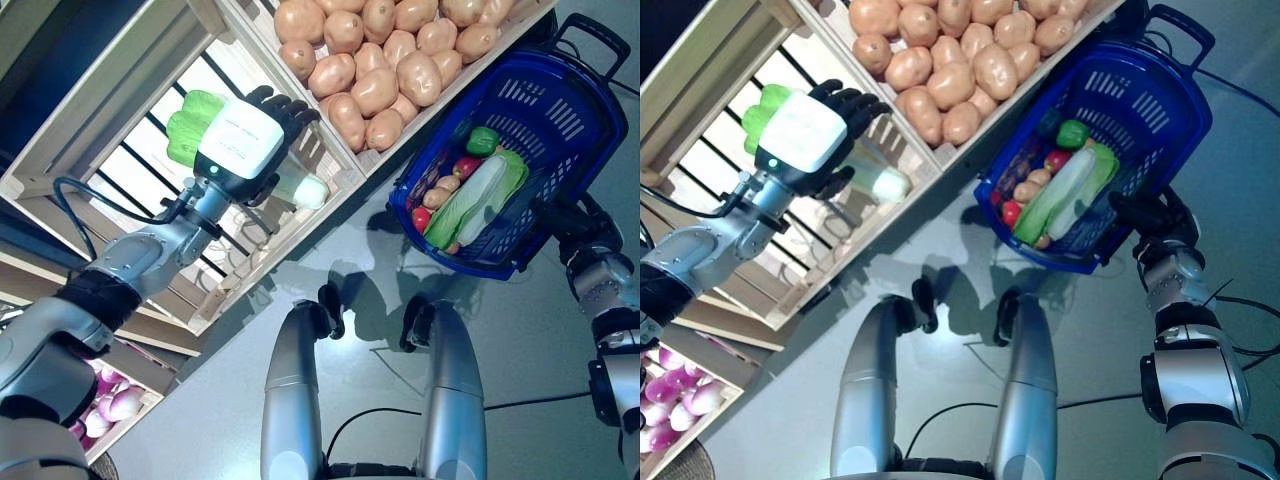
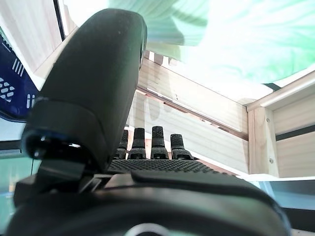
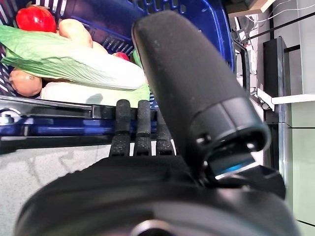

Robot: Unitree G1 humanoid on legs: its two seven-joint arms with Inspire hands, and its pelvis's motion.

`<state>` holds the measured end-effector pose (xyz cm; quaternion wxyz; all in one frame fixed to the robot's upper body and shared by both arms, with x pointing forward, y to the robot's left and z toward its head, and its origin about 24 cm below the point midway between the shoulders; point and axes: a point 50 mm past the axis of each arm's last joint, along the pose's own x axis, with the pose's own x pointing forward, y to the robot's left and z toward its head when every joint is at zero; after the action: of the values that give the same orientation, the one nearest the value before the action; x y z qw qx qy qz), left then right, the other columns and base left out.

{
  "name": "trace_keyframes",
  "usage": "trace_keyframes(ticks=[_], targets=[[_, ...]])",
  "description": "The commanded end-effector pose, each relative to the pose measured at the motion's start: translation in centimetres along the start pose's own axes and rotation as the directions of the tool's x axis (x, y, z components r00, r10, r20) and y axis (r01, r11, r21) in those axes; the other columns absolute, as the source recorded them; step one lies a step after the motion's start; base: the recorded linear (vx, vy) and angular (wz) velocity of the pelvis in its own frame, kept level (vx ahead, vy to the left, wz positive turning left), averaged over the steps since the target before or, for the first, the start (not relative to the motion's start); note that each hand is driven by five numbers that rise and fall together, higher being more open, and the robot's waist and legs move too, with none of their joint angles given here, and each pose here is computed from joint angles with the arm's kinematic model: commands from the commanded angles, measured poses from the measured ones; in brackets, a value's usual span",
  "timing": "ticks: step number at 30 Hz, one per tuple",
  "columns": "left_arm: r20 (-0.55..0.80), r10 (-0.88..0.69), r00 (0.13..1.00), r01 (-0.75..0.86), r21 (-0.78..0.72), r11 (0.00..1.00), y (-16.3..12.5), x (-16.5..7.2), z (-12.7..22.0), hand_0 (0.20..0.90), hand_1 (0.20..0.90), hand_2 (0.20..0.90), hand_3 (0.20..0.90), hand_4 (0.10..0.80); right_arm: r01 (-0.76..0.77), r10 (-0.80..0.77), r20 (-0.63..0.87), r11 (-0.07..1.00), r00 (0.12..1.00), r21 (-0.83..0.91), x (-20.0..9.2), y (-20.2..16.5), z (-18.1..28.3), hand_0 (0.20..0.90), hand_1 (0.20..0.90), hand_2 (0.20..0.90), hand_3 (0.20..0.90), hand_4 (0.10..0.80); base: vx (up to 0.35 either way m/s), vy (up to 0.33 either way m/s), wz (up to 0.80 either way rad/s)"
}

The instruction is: Put vegetables into the basket

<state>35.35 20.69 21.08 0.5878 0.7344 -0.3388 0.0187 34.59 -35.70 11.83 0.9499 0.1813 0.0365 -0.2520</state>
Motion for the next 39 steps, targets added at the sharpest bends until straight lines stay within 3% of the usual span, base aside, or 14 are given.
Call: trace_keyframes(ticks=[1, 3, 6, 13, 27, 32, 39], targets=[[-0.389, 0.0, 0.921, -0.019, -0.044, 0.999, -0.3, -0.3, -4.9, 0.9, 0.9, 0.9, 0.9, 0.8, -0.012, 0.011, 0.017, 0.999, 1.0, 0.038, 0.0, 0.2, -0.2, 0.9, 0.9, 0.9, 0.9, 0.8, 0.011, -0.005, -0.04], [-0.441, 0.101, 0.892, -0.157, -0.092, 0.983, -0.5, -0.9, -5.0, 0.9, 0.9, 0.9, 0.9, 0.8, -0.013, 0.013, 0.014, 0.999, 1.0, 0.042, -0.1, 0.2, -0.7, 0.9, 0.9, 0.9, 0.9, 0.8, 0.012, -0.014, -0.04], [-0.396, 0.26, 0.88, -0.326, -0.107, 0.939, 0.0, -1.4, -4.3, 0.9, 0.9, 0.9, 0.9, 0.8, -0.019, 0.019, 0.006, 0.999, 1.0, 0.051, -0.3, 0.2, -1.8, 0.9, 0.9, 0.9, 0.9, 0.8, 0.007, -0.006, 0.01], [-0.27, 0.362, 0.892, -0.404, -0.115, 0.908, -0.2, -1.7, -2.3, 0.9, 0.9, 0.9, 0.9, 0.8, -0.041, 0.041, 0.001, 0.998, 0.999, 0.049, -0.5, 1.0, -2.7, 0.9, 0.9, 0.9, 0.9, 0.8, 0.006, -0.004, 0.01], [-0.182, 0.385, 0.905, -0.405, -0.084, 0.911, -0.7, -3.1, -1.8, 0.9, 0.9, 0.9, 0.9, 0.8, -0.026, 0.026, -0.011, 0.999, 1.0, 0.021, -0.6, 0.3, -3.2, 0.9, 0.9, 0.9, 0.9, 0.8, 0.011, -0.003, 0.01], [-0.094, 0.3, 0.949, -0.306, -0.056, 0.95, -1.2, -3.2, -1.3, 0.9, 0.9, 0.9, 0.9, 0.8, -0.01, 0.01, -0.016, 1.0, 1.0, 0.006, -0.7, -0.5, -3.2, 0.9, 0.9, 0.9, 0.9, 0.8, 0.0, 0.0, 0.0], [-0.079, 0.086, 0.993, -0.089, -0.031, 0.996, -2.6, -3.4, -1.3, 0.9, 0.9, 0.9, 0.9, 0.8, -0.013, 0.012, -0.014, 1.0, 1.0, -0.012, -0.6, -0.9, -2.5, 0.9, 0.9, 0.9, 0.9, 0.8, 0.0, 0.0, 0.0]])
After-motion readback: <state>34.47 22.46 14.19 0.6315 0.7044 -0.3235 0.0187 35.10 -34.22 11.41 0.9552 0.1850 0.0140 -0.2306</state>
